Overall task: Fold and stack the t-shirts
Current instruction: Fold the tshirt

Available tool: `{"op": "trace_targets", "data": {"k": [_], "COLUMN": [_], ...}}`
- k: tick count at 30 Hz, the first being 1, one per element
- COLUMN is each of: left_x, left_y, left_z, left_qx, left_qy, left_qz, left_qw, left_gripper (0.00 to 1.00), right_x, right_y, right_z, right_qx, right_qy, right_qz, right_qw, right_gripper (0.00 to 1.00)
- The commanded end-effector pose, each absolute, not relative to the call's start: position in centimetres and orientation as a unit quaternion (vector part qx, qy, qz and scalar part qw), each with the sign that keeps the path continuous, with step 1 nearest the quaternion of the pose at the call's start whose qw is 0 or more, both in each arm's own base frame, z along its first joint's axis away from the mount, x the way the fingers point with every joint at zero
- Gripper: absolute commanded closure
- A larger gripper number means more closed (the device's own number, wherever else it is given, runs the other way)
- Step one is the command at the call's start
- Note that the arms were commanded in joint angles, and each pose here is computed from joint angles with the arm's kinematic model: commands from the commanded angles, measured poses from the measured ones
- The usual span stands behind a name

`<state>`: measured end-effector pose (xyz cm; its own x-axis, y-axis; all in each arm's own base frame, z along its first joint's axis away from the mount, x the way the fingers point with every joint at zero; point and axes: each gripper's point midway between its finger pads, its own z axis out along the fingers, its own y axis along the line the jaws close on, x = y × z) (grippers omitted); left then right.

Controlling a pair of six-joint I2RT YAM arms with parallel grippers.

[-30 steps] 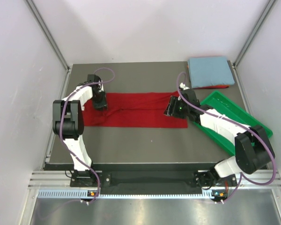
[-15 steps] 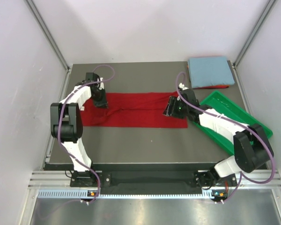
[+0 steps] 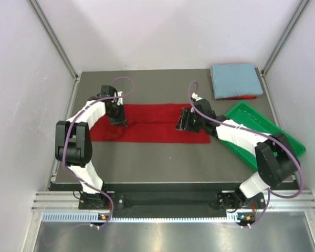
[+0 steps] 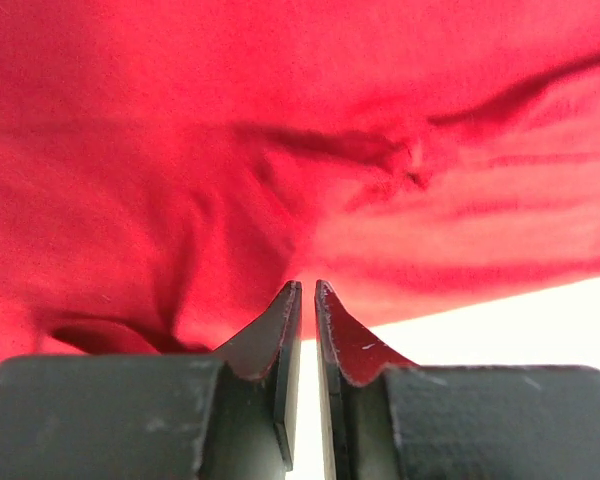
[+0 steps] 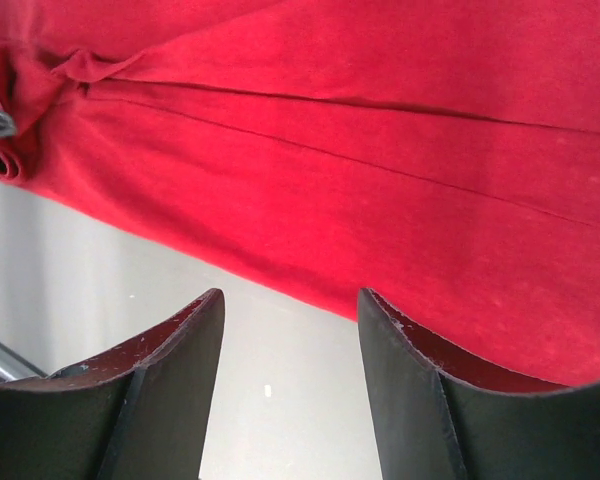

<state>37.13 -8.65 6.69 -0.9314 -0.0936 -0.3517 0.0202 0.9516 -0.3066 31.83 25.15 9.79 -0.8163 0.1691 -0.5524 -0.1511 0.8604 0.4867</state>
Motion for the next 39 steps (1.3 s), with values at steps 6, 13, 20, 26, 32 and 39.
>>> {"op": "trace_targets", "data": {"k": [6, 13, 20, 26, 32, 39], "left_x": [34.6, 35.8, 38.9, 40.4, 41.8, 43.4], "left_y": [-11.2, -7.0, -5.1, -4.2, -4.8, -6.0], "left_z": [10.3, 12.6, 13.7, 10.1, 9.1, 8.8], "left_qx": [0.01, -0.085, -0.071, -0.055, -0.04, -0.028], "left_qy": [0.956, 0.957, 0.953, 0.965, 0.965, 0.963], "left_qz": [-0.215, -0.121, -0.074, -0.039, -0.052, -0.081], "left_qw": [0.197, 0.251, 0.286, 0.255, 0.255, 0.256], "left_gripper": [0.78, 0.64, 0.61, 0.6, 0.6, 0.67], "right_x": [33.2, 35.7, 34.9, 34.6, 34.6, 34.4], "right_y": [28.5, 32.8, 35.0, 34.8, 35.0, 34.8], "right_z": [12.3, 14.7, 15.7, 16.2, 16.4, 15.9], "right_qx": [-0.019, -0.009, -0.026, -0.032, -0.04, -0.047], "right_qy": [0.895, 0.885, 0.88, 0.875, 0.874, 0.879], "right_qz": [0.299, 0.322, 0.33, 0.335, 0.336, 0.328], "right_qw": [0.331, 0.337, 0.341, 0.347, 0.348, 0.344], "right_gripper": [0.44, 0.44, 0.45, 0.44, 0.44, 0.44]}}
